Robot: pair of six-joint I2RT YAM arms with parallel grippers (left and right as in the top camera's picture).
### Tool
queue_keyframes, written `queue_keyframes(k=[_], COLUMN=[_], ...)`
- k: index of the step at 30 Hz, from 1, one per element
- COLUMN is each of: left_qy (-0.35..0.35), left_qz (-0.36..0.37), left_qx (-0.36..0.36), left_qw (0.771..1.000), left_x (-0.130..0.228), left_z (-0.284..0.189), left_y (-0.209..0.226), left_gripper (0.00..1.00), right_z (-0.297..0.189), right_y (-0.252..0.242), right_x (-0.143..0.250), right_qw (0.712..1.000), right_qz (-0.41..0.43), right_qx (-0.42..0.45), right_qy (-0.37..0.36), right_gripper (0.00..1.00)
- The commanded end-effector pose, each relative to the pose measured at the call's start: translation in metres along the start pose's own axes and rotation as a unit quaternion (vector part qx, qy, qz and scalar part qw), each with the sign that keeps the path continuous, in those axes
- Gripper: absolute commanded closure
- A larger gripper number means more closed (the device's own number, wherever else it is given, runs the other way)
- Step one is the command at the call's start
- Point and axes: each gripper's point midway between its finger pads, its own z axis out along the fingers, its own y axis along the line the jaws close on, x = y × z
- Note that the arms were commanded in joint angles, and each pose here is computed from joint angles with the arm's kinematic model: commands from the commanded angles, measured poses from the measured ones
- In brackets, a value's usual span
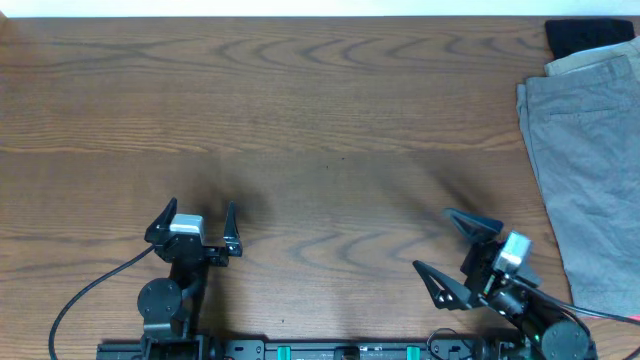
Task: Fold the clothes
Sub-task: 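Reach the right gripper to the top grey pants on the right stack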
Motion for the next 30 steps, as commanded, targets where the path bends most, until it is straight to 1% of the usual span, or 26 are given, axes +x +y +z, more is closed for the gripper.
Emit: queue_keyframes(k=[1,3,6,9,12,14,16,18,19,21,23,26,27,28,30], left_qy=[0.022,0.022,0.022,0.021,0.022,0.022,0.021,0.022,0.021,0.021,0.021,0.022,0.022,0.021,0.022], left_qz=[0.002,0.002,0.002,0.002,0.002,0.002,0.002,0.002,0.002,0.002,0.002,0.002,0.002,0.002,0.002], left_qx=[0.005,0.005,0.005,0.005,0.005,0.005,0.005,0.005,0.005,0.005,0.005,0.005,0.005,0.005,0.005], left_qw=[1.000,1.000,1.000,1.000,1.000,1.000,1.000,1.000,1.000,1.000,1.000,1.000,1.000,1.000,1.000], left_x=[0.015,0.015,0.015,0.015,0.015,0.015,0.015,0.015,0.015,0.015,0.015,0.015,0.015,0.015,0.015], left_z=[0.001,0.001,0.001,0.001,0.001,0.001,0.001,0.001,0.001,0.001,0.001,0.001,0.001,0.001,0.001], left_y=[-0.001,-0.001,-0.001,-0.001,-0.001,-0.001,-0.001,-0.001,-0.001,-0.001,-0.001,-0.001,-0.001,-0.001,-0.001], left_gripper=[0.02,0.02,0.02,0.02,0.02,0.02,0.02,0.02,0.02,0.02,0.02,0.02,0.02,0.02,0.02], right_z=[0.000,0.001,0.007,0.020,0.030,0.031,0.026,0.017,0.016,0.019,0.019,0.015,0.011,0.006,0.000], right_y=[-0.011,-0.019,-0.031,-0.057,-0.108,-0.145,-0.187,-0.231,-0.245,-0.264,-0.282,-0.313,-0.325,-0.337,-0.356], right_x=[-0.031,-0.048,-0.069,-0.085,-0.093,-0.093,-0.090,-0.084,-0.081,-0.071,-0.065,-0.056,-0.051,-0.044,-0.023], right_qw=[0.997,0.994,0.988,0.978,0.955,0.932,0.896,0.848,0.832,0.811,0.790,0.760,0.745,0.729,0.709], right_qz=[-0.001,-0.029,-0.077,-0.114,-0.114,-0.099,-0.085,-0.065,-0.054,-0.028,-0.020,-0.044,-0.054,-0.057,-0.061], right_qx=[0.052,0.084,0.125,0.175,0.262,0.325,0.398,0.470,0.488,0.499,0.512,0.536,0.550,0.567,0.573], right_qy=[-0.049,-0.063,-0.050,-0.001,0.074,0.122,0.176,0.236,0.259,0.305,0.337,0.365,0.373,0.381,0.408], right_gripper=[0.01,0.01,0.01,0.01,0.01,0.01,0.01,0.01,0.01,0.01,0.01,0.01,0.01,0.01,0.01])
